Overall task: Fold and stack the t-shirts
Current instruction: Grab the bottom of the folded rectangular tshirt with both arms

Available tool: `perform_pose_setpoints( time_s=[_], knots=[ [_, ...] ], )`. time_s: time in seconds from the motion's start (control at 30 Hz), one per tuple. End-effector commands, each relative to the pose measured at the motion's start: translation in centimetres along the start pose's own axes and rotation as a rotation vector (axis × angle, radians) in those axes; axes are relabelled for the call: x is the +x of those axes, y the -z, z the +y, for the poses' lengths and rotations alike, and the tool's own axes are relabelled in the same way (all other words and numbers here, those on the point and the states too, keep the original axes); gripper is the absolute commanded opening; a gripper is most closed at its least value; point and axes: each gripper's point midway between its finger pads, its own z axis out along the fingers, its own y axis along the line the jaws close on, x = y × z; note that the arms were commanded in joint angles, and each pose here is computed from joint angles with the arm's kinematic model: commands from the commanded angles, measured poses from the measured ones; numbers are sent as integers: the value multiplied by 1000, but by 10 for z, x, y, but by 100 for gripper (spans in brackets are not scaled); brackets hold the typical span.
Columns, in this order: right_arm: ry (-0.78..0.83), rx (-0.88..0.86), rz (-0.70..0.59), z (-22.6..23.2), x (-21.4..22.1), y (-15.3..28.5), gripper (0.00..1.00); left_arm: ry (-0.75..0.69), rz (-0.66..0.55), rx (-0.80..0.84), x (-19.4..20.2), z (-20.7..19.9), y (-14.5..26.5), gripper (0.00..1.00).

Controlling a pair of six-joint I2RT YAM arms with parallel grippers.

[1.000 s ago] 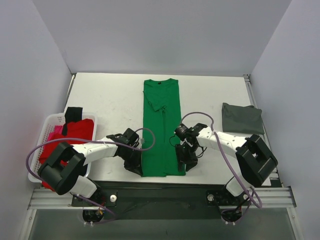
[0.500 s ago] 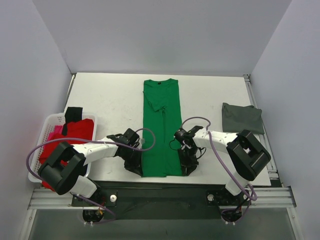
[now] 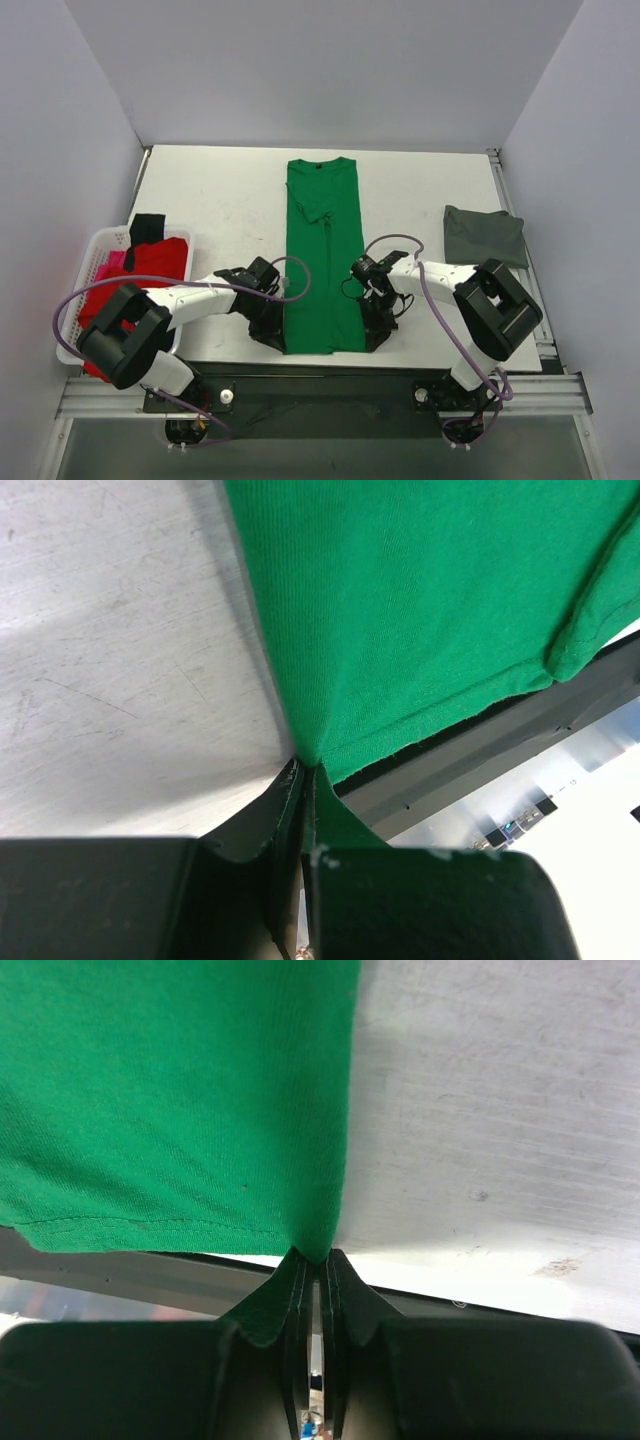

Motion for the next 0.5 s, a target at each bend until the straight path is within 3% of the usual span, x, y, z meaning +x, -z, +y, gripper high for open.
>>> perform_pose_setpoints(
  time_s=[0.0, 0.47],
  knots=[
    [-22, 20, 42, -11, 14, 1, 0, 18, 20, -228, 17, 51, -9, 0],
    [-8, -46, 74, -3, 20, 3, 0, 34, -36, -190, 14, 40, 3, 0]
  ],
)
